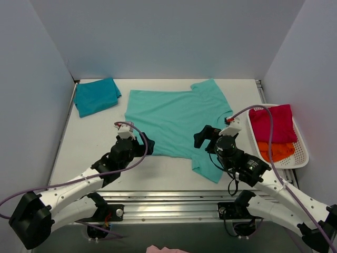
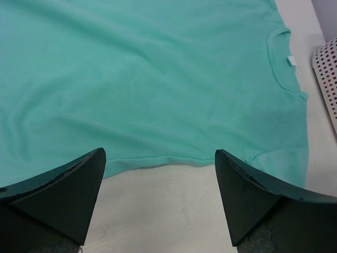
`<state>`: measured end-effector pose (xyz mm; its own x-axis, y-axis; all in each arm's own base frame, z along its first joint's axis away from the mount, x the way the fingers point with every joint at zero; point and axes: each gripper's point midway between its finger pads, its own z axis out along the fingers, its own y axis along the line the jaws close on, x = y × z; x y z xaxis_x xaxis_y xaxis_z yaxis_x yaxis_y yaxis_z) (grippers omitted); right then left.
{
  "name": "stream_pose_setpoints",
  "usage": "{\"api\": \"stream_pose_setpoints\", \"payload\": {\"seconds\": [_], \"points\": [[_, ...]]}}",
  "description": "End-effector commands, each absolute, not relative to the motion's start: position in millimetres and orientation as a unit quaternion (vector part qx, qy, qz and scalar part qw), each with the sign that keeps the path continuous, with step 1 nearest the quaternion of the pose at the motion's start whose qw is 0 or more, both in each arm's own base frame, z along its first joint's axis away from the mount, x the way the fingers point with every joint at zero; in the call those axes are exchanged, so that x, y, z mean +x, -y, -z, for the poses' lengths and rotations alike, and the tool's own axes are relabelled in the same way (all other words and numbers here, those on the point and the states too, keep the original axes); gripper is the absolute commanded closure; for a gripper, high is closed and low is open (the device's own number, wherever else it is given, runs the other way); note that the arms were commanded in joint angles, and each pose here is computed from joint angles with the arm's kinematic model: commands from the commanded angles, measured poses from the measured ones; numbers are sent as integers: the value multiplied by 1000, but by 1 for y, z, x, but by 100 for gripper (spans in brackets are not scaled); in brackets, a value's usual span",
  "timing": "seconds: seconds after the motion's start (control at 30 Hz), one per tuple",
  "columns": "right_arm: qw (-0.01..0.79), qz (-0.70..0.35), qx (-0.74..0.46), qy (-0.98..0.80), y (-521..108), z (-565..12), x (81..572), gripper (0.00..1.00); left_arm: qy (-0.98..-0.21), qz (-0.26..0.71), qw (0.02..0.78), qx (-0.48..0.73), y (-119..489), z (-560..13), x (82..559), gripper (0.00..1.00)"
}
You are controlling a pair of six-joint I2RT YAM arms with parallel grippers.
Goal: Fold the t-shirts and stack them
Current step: Flatten out the tshirt
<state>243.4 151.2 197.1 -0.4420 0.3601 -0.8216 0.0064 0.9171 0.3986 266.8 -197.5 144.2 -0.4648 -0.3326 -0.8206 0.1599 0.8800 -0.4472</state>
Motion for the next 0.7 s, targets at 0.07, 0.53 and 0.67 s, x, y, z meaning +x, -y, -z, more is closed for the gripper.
{"api": "stream_pose_setpoints", "payload": {"seconds": [0.07,0.53,0.67], "points": [[560,-326,69,-758,-211,-238,254,0,-794,300,528,-20,236,-170,285,6],[309,-228,55,-922,-246,-50,184,0,-872,108,467,-97,160,-111,230,1],[262,-202,22,-943,-231,-4,161,0,-882,122,448,-82,167,-86,220,0]]}}
